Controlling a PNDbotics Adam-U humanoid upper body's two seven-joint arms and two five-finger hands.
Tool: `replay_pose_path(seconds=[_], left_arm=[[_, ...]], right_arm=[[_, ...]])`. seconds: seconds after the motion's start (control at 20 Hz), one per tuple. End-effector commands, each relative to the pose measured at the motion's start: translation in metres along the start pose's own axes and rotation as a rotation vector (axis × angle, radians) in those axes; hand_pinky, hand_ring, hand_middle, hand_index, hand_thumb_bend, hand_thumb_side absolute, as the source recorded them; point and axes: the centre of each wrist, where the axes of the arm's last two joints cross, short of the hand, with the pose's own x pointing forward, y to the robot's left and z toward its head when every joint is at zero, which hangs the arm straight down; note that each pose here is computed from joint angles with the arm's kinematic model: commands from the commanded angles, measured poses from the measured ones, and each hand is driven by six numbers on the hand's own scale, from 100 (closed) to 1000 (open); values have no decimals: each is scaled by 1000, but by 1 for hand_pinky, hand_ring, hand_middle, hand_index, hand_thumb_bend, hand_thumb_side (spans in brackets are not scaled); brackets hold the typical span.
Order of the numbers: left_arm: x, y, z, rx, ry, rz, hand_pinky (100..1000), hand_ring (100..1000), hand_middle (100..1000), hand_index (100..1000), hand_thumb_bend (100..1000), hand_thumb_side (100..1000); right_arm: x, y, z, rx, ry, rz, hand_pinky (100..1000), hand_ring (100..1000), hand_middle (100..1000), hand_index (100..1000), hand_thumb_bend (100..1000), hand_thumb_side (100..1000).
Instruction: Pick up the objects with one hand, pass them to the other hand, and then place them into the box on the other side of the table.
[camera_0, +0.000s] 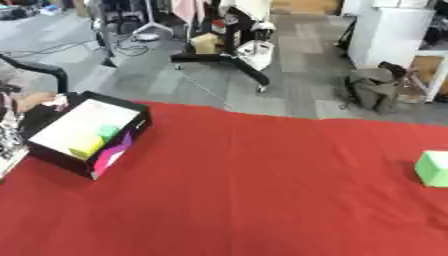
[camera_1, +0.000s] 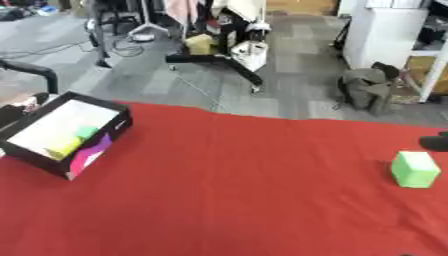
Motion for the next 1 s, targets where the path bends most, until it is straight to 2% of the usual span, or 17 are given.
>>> replay_pose_path(seconds=[0.05, 0.1, 0.2, 0.3, 0.4, 0.55, 0.7, 0.9, 0.95, 1.0], left_arm=[[27, 22, 3, 395, 165, -176, 943, 890, 828, 751, 680, 615], [49, 20, 22, 358, 58, -73, 942, 882, 823, 742, 647, 609], [84, 24, 66, 275, -161, 123, 928, 864, 810, 740, 637, 584], [106, 30, 110, 176, -355, 280, 917, 841, 786, 741, 630, 582], [118, 29, 136, 16, -566, 437, 909, 803, 727, 691, 576, 616], [127, 20, 153, -250, -836, 659, 907, 783, 701, 665, 548, 638], [137, 12, 165, -449, -1016, 801, 905, 767, 675, 642, 528, 637], [152, 4, 179, -589, -1168, 883, 898, 756, 647, 617, 492, 645], [155, 3, 182, -606, -1198, 883, 898, 754, 640, 610, 539, 590], [159, 0, 186, -623, -1224, 890, 899, 752, 636, 609, 480, 652]], right_arm=[[0, -11, -2, 8, -10, 39, 864, 807, 791, 964, 500, 539], [-1, -15, -1, 12, -8, 52, 862, 807, 793, 965, 501, 536], [-5, -24, 1, 25, 15, 79, 867, 809, 796, 966, 501, 529], [-15, -32, 7, 50, 62, 104, 883, 815, 811, 970, 491, 526], [-34, -44, 20, 100, 140, 137, 900, 828, 841, 978, 484, 519], [-66, -60, 46, 193, 252, 174, 927, 847, 872, 986, 481, 526], [-99, -79, 74, 282, 381, 205, 948, 867, 896, 991, 484, 536], [-131, -100, 106, 345, 563, 249, 989, 931, 920, 998, 491, 543], [-138, -106, 114, 352, 607, 260, 996, 935, 919, 998, 392, 479], [-143, -111, 121, 357, 650, 269, 1000, 936, 919, 997, 495, 540]])
